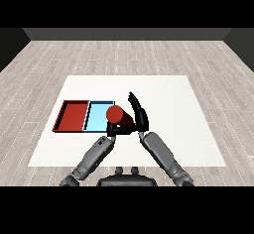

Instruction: Pick the red can and put it in the red box

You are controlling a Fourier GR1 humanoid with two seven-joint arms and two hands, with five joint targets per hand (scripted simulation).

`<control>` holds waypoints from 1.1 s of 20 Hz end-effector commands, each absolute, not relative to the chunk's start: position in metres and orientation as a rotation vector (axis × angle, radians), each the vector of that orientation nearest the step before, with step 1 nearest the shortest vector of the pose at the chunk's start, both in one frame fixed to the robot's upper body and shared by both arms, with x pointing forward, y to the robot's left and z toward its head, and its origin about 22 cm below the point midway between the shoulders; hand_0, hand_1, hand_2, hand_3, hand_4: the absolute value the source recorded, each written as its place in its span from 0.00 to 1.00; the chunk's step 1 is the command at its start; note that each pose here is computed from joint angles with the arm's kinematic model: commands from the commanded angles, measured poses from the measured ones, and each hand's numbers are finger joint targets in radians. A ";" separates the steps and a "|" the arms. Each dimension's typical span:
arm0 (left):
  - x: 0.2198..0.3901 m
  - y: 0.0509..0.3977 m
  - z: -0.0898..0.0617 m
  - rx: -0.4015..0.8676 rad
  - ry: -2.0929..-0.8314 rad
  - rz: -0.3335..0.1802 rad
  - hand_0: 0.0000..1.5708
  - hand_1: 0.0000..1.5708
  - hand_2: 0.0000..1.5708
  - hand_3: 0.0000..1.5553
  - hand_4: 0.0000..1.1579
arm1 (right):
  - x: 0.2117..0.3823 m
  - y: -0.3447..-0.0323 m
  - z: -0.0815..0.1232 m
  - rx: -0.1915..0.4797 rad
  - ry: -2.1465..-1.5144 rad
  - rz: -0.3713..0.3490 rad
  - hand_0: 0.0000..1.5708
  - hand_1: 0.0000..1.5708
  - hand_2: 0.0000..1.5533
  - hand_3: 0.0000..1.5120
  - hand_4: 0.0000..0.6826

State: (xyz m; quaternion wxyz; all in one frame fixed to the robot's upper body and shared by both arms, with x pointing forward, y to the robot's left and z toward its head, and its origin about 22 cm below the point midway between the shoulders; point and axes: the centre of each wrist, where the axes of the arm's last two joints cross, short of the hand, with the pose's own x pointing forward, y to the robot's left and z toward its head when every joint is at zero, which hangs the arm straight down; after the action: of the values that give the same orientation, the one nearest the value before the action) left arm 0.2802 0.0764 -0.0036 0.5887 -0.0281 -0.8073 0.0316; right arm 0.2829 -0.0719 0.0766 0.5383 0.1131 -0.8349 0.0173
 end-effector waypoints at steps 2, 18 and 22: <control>0.283 0.084 0.012 -0.069 -1.889 0.108 1.00 1.00 1.00 0.94 0.98 | 0.280 -0.084 0.076 0.321 -1.980 -0.002 0.00 0.00 0.00 0.00 0.00; 0.299 0.173 0.021 0.165 -1.933 0.138 1.00 1.00 1.00 0.96 0.97 | 0.222 -0.211 0.079 0.204 -2.039 -0.117 0.00 0.00 0.00 0.00 0.00; 0.318 0.225 0.068 0.286 -1.939 0.101 1.00 1.00 1.00 0.96 0.97 | 0.220 -0.228 0.088 0.153 -2.001 -0.141 0.00 0.00 0.00 0.00 0.00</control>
State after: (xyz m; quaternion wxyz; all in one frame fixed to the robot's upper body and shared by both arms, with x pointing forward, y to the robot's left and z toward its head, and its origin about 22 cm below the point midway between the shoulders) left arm 0.3154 0.1893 0.0394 0.5648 0.0831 -0.8194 0.0515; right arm 0.2267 -0.2061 0.0800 0.5262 0.0863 -0.8446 -0.0482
